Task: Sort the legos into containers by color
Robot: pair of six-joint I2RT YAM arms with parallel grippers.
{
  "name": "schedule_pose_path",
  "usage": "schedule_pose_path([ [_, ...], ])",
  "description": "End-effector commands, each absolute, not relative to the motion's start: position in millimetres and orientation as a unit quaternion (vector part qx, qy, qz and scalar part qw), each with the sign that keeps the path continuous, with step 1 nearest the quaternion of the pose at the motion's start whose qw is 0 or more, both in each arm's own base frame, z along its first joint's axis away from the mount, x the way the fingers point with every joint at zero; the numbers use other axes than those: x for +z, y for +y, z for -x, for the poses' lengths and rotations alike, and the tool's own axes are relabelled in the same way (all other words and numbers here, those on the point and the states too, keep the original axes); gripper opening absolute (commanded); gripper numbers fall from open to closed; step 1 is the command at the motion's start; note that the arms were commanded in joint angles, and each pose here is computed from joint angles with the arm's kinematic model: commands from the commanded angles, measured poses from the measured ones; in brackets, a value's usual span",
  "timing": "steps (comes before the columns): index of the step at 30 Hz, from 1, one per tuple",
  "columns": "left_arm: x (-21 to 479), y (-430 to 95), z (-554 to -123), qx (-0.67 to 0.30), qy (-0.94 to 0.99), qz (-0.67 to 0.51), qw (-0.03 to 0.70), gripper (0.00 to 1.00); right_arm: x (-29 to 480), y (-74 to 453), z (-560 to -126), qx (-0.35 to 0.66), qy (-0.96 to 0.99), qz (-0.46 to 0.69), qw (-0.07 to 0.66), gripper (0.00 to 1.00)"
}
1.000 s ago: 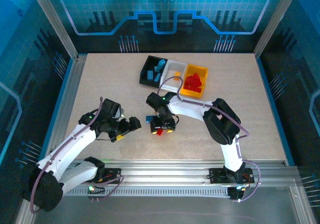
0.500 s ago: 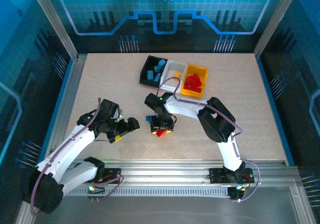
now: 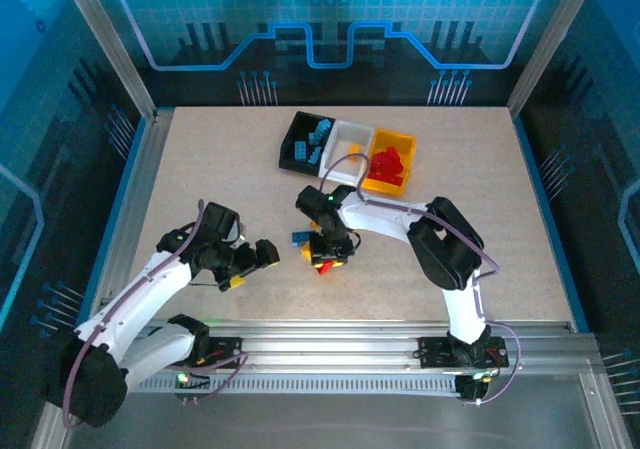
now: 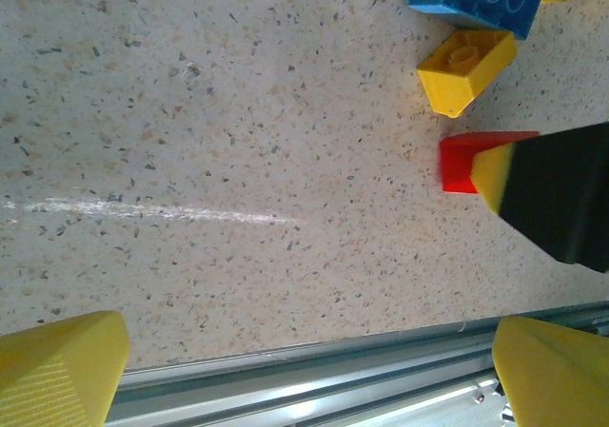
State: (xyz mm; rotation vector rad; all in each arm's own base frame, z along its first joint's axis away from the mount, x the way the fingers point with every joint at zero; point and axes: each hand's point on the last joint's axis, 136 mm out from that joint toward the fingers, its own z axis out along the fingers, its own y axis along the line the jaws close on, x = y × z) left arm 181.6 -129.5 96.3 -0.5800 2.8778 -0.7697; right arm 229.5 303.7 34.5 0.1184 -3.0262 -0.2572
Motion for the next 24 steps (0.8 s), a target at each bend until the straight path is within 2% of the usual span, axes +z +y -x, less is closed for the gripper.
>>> schedule_pose_path([
  [1,93,-135,-183,-0.268,0.942,0.201,0.040,0.99,50,278,-244,-0.081,-0.996,-0.006,0.033,0.31],
  [9,91,-142,-190,-0.275,0.940,0.201,0.026,0.99,84,223,-310,-0.121,-0.990,0.065,-0.008,0.30],
  [19,89,-151,-188,-0.270,0.943,0.195,0.004,0.99,132,144,-456,-0.182,-0.963,0.178,-0.088,0.30],
  [21,88,-153,-186,-0.268,0.944,0.194,0.000,0.99,134,136,-478,-0.184,-0.960,0.187,-0.097,0.34],
  [24,88,-156,-185,-0.262,0.946,0.191,-0.004,0.99,134,127,-501,-0.187,-0.956,0.201,-0.103,0.48],
])
